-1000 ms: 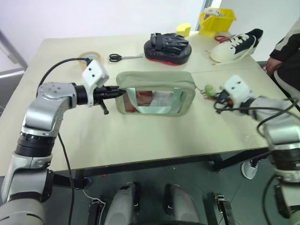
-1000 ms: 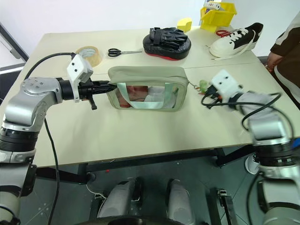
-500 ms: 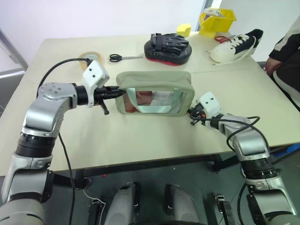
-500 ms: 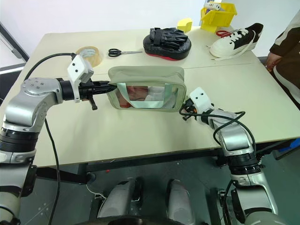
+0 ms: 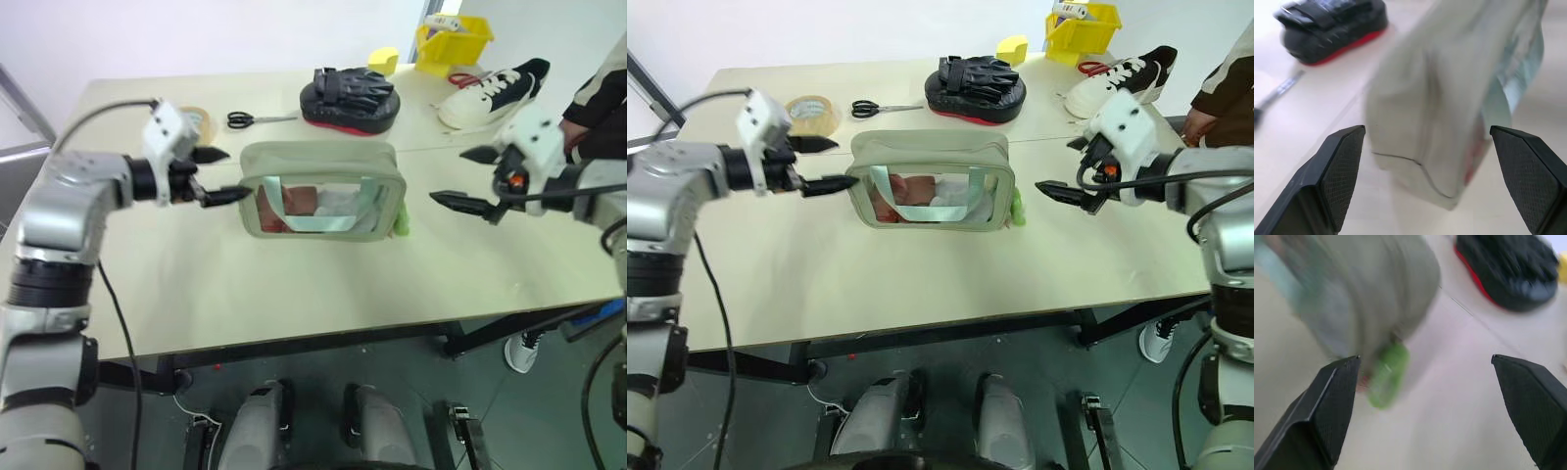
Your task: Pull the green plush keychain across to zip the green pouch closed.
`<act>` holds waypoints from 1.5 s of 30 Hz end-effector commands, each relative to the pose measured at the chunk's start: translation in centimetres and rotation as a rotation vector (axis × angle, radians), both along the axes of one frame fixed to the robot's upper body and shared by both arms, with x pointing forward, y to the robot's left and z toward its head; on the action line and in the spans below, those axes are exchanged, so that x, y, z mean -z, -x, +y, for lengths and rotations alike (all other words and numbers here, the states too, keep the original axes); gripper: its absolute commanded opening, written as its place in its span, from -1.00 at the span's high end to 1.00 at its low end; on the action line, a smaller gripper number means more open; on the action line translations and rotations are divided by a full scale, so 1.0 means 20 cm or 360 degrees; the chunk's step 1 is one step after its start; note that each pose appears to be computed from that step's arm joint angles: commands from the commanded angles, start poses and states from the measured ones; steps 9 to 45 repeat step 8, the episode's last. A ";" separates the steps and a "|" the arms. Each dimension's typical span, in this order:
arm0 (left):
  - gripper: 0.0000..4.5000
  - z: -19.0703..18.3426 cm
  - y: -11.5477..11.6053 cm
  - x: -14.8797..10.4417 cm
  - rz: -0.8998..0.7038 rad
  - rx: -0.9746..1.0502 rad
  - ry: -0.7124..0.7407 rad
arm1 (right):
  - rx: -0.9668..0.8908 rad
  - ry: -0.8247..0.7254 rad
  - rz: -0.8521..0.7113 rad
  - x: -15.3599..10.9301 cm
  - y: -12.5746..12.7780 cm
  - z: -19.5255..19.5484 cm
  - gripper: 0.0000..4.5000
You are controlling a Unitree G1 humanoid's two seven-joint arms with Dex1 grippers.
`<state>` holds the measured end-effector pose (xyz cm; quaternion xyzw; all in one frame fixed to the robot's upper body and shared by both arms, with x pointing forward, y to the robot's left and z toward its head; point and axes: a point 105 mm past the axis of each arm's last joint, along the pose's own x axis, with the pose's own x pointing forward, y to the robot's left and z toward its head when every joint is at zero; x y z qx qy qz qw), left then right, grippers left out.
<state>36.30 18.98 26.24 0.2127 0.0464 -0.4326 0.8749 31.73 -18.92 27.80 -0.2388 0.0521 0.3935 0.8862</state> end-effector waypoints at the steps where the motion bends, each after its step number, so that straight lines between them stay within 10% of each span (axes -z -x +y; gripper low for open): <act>1: -0.98 0.09 0.01 -0.08 -0.0053 -0.0019 -0.0036 | -0.0167 -0.0034 -0.0034 -0.10 0.10 0.10 -1.00; 45: -0.98 0.09 -0.02 -0.12 -0.0127 -0.0032 0.0070 | -0.0088 0.0010 -0.0075 -0.07 0.08 0.11 -1.00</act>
